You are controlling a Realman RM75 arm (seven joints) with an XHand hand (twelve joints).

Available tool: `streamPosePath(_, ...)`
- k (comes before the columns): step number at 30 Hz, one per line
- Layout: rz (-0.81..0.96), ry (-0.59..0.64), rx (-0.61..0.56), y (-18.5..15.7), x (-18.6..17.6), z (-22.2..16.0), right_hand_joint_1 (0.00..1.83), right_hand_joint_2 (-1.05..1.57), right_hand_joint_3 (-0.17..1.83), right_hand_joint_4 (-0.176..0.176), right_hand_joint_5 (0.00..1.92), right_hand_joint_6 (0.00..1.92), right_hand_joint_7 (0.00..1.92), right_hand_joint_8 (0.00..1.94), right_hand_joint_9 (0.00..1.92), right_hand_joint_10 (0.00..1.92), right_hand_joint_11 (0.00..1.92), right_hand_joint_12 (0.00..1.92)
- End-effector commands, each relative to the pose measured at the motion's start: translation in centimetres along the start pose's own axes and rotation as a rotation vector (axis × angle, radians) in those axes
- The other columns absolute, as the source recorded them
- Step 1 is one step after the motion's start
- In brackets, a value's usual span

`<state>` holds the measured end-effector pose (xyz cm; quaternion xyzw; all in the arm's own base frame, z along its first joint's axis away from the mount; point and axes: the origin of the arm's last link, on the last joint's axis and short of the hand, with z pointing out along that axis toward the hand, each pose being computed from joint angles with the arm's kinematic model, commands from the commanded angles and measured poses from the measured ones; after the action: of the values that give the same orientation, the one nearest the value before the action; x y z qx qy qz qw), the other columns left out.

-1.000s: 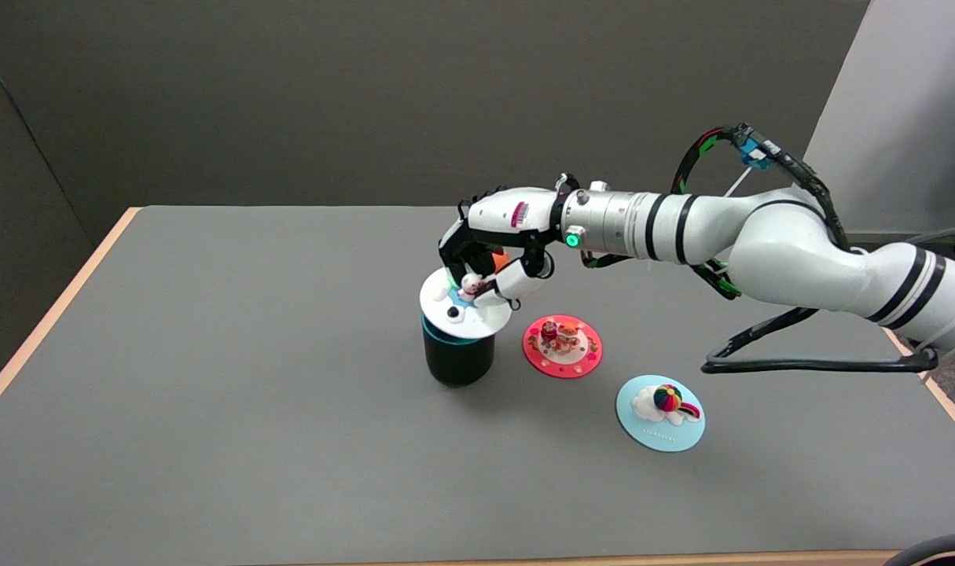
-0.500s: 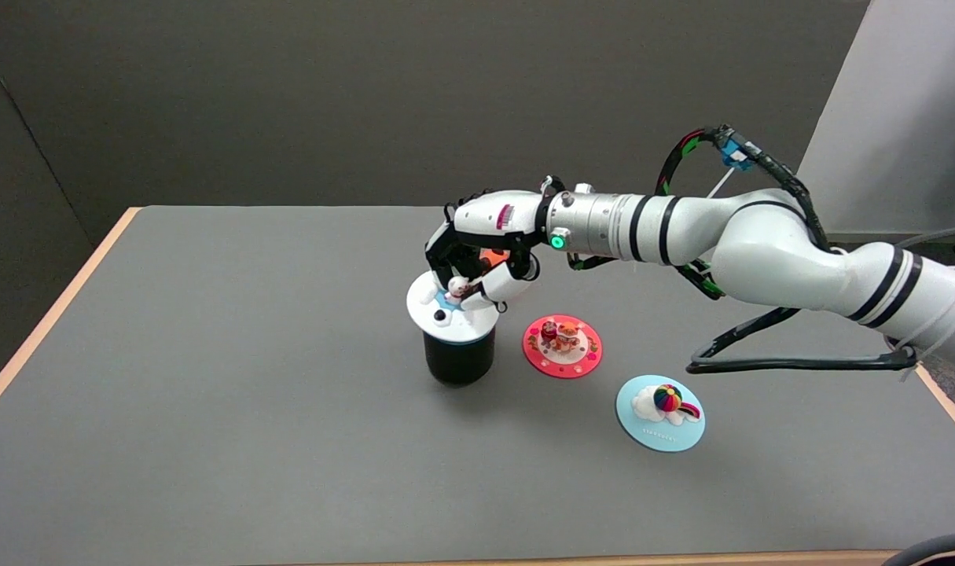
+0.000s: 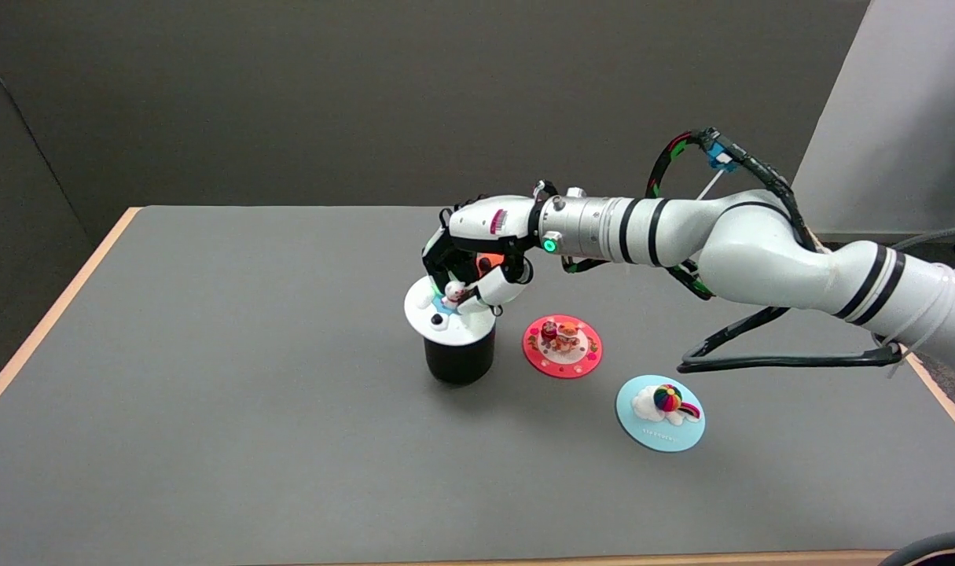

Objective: Place the white cup lid onto the cup.

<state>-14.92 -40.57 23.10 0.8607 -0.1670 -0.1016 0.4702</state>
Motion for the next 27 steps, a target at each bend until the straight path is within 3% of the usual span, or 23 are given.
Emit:
streamPosePath(1, 0.003, -0.014, -0.026, 0.95, -0.29, 0.57, 1.16, 1.05, 0.36, 0.020, 0.80, 1.27, 0.78, 1.47, 0.76, 1.18, 0.67, 0.59)
streamPosePath(27, 0.022, -0.038, -0.043, 1.58, -1.24, 0.55, 1.16, 1.07, 0.35, 0.021, 0.79, 1.30, 0.76, 1.48, 0.76, 1.17, 0.66, 0.60)
